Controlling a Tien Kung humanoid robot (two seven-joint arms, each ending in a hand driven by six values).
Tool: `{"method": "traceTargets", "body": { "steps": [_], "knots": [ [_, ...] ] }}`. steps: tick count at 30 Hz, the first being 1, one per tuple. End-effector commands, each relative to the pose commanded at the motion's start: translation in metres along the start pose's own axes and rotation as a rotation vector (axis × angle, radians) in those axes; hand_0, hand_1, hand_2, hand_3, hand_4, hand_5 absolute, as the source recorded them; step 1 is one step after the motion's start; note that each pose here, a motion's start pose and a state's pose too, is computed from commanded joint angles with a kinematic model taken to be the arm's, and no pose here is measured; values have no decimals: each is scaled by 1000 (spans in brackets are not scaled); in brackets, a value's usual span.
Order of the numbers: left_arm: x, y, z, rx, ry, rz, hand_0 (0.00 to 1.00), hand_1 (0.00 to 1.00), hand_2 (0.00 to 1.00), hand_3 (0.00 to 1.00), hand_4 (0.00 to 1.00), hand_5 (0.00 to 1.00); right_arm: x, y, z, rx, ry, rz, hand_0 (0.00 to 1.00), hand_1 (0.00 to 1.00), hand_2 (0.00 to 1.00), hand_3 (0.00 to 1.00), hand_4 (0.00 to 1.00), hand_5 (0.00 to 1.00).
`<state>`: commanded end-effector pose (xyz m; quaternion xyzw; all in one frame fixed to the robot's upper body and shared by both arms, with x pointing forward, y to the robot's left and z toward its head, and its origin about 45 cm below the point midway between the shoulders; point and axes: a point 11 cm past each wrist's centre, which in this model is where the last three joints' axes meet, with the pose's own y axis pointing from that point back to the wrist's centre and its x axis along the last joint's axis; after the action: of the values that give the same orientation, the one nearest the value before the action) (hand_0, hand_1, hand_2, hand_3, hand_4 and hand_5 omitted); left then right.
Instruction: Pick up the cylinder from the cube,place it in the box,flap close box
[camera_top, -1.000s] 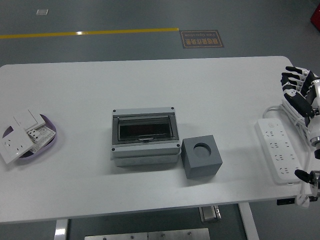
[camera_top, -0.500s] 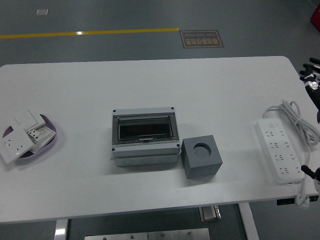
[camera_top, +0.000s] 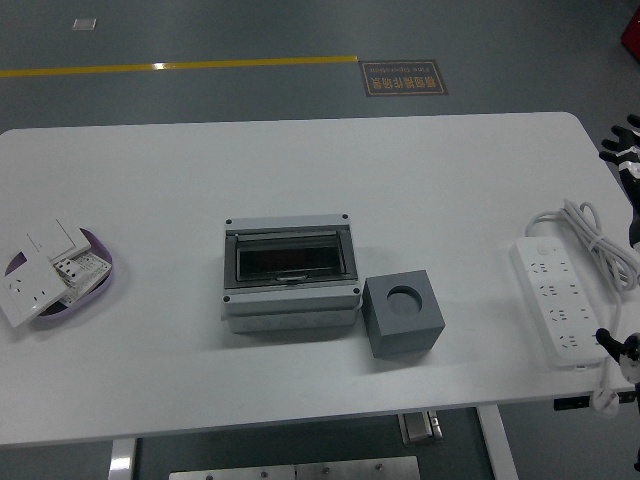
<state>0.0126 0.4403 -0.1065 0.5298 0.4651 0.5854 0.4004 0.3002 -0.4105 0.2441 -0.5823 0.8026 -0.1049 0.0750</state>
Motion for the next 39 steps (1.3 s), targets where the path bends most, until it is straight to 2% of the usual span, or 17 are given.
{"method": "traceTargets", "body": {
  "steps": [15,23,39],
  "knots": [
    [3,0,1,-2,1,5,638,663,575,637,725,281,11,-3,-4,12,4,16,611,635,681,686,765,166],
    [5,0,-1,4,-1,8,638,663,576,638,725,280,24,-4,-10,22,23,25,619,633,684,683,775,189],
    [5,0,-2,7,-5,8,638,663,575,637,724,279,32,1,-6,-4,40,23,608,618,659,666,788,235]
  ]
}}
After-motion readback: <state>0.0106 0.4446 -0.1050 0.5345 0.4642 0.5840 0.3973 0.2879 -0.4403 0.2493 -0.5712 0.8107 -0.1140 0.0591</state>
